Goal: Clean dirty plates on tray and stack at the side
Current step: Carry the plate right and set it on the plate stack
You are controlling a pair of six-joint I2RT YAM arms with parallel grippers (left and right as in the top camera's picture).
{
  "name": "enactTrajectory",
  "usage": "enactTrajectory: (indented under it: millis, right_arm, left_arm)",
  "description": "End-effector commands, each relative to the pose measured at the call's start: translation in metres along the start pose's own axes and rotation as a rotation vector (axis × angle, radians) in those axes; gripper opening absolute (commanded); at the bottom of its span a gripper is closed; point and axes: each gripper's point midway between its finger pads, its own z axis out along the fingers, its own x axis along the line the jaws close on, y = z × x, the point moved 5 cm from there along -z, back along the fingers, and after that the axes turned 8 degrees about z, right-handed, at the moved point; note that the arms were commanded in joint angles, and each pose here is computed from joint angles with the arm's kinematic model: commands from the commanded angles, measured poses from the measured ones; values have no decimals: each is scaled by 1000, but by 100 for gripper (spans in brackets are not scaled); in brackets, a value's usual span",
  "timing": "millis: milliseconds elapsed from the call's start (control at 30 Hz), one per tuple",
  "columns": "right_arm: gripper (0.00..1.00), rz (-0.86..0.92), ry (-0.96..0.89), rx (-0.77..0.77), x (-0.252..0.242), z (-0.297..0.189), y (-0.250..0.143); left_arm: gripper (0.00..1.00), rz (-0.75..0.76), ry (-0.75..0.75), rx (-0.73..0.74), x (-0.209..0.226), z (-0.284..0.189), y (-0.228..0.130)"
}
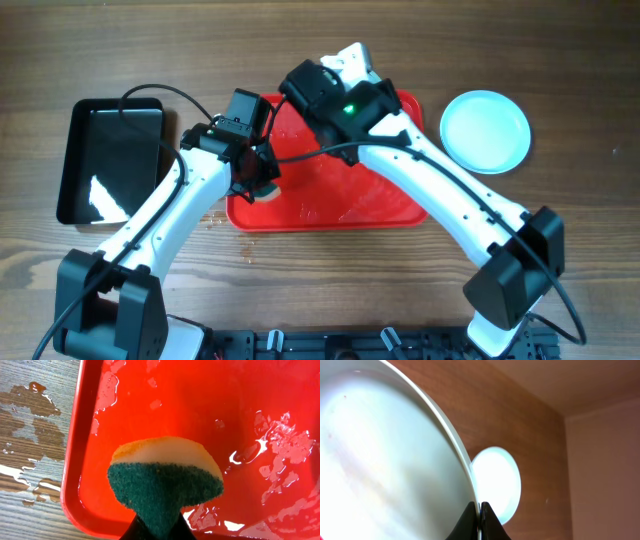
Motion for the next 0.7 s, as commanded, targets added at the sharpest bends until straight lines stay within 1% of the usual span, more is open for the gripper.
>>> enactTrajectory:
  millis: [0, 67, 100, 200, 300, 367, 433, 533, 600, 667]
  right_arm:
    - [4, 162, 162, 10, -16, -24, 4]
    - [4, 180, 244, 58, -7, -20, 0]
    - [4, 147, 259, 82, -3, -12, -4]
    - [4, 128, 268, 144, 1, 4, -16]
    - [4, 148, 265, 179, -11, 11, -19]
    - [4, 213, 255, 166, -32, 12, -12]
    - [4, 348, 248, 149, -64, 12, -5]
    - [4, 529, 315, 149, -111, 21, 1]
    - [4, 670, 375, 204, -148, 42, -6]
    - [4, 759, 403, 262, -171, 64, -18]
  left_arm:
    - [4, 4, -1, 2, -1, 3, 0]
    - [4, 1, -7, -7, -2, 3, 1]
    - [4, -4, -12, -8, -3, 3, 2]
    - [4, -18, -14, -10, -4, 3, 2]
    - [4, -17, -9, -4, -3, 3, 1]
    - [4, -17, -8, -1, -3, 3, 0]
    - [4, -17, -7, -1, -2, 3, 0]
    - [4, -17, -8, -1, -3, 3, 0]
    - [4, -17, -8, -1, -3, 3, 0]
    - [4, -17, -8, -1, -3, 3, 0]
